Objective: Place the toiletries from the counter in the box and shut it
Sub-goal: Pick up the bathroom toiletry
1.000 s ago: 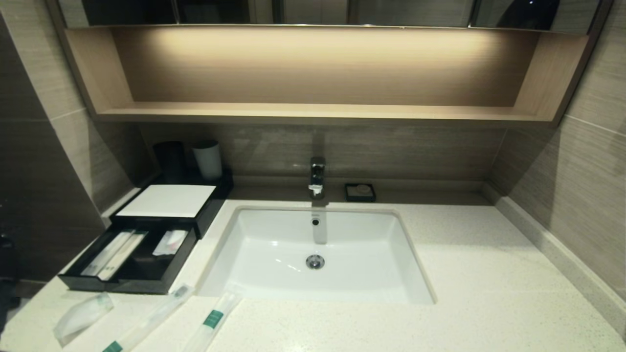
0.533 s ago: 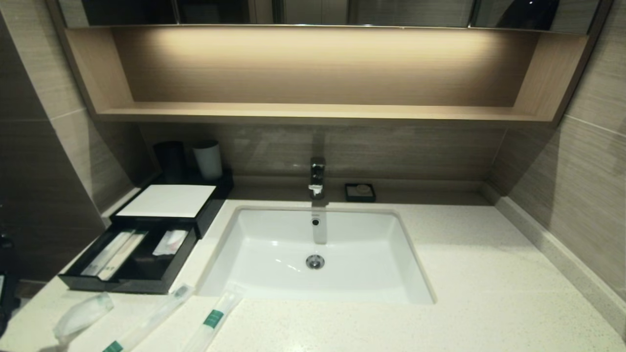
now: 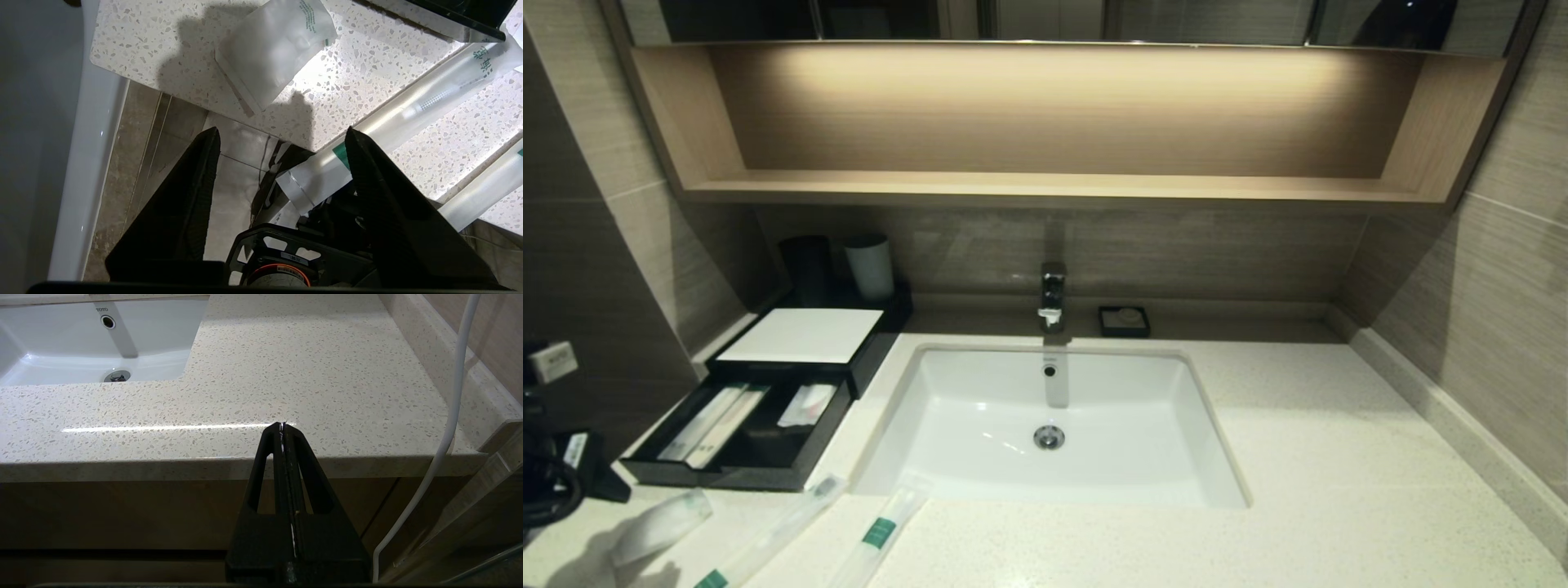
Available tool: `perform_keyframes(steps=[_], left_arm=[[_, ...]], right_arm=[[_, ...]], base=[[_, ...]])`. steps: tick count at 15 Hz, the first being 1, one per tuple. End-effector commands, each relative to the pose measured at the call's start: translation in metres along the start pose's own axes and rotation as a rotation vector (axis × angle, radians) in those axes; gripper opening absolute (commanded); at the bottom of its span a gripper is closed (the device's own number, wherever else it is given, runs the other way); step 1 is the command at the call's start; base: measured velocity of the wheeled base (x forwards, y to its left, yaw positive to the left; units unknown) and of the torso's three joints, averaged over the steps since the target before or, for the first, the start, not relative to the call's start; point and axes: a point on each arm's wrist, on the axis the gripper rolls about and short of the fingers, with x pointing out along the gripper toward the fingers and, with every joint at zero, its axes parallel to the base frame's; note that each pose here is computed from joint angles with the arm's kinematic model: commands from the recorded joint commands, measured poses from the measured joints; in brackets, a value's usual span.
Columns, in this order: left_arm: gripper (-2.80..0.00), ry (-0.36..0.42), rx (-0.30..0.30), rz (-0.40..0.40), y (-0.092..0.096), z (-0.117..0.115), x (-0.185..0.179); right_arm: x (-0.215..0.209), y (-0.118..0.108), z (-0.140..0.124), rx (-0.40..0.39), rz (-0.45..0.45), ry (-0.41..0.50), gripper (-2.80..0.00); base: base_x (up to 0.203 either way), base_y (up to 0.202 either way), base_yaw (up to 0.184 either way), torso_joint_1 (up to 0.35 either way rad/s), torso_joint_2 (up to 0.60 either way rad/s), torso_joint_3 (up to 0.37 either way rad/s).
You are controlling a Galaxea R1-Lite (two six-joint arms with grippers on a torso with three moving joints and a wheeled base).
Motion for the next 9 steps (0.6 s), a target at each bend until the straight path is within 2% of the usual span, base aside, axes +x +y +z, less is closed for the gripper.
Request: perform_keyframes(steps=[1,5,9], left_arm=[[0.0,0.066,-0.005,-0.006,0.001,0.008,0.017],[0.0,0.185,0.001,-0.012,0.002,0.01,0.039],[0.0,0.243,-0.007,-0.017,0.003,0.009,0.053]], right_arm=[[0.0,0.0,0.0,0.001,0.0,0.002,-2.8],[0.0,0.0,0.0,0.0,0.0,0.002,-2.8],[0.0,0.0,0.0,0.0,0.001,0.002,-2.8]], base=[[0.0,0.0,0.0,0.0,0.0,0.0],[0.0,0.0,0.0,0.0,0.0,0.0],[0.0,0.0,0.0,0.0,0.0,0.0]])
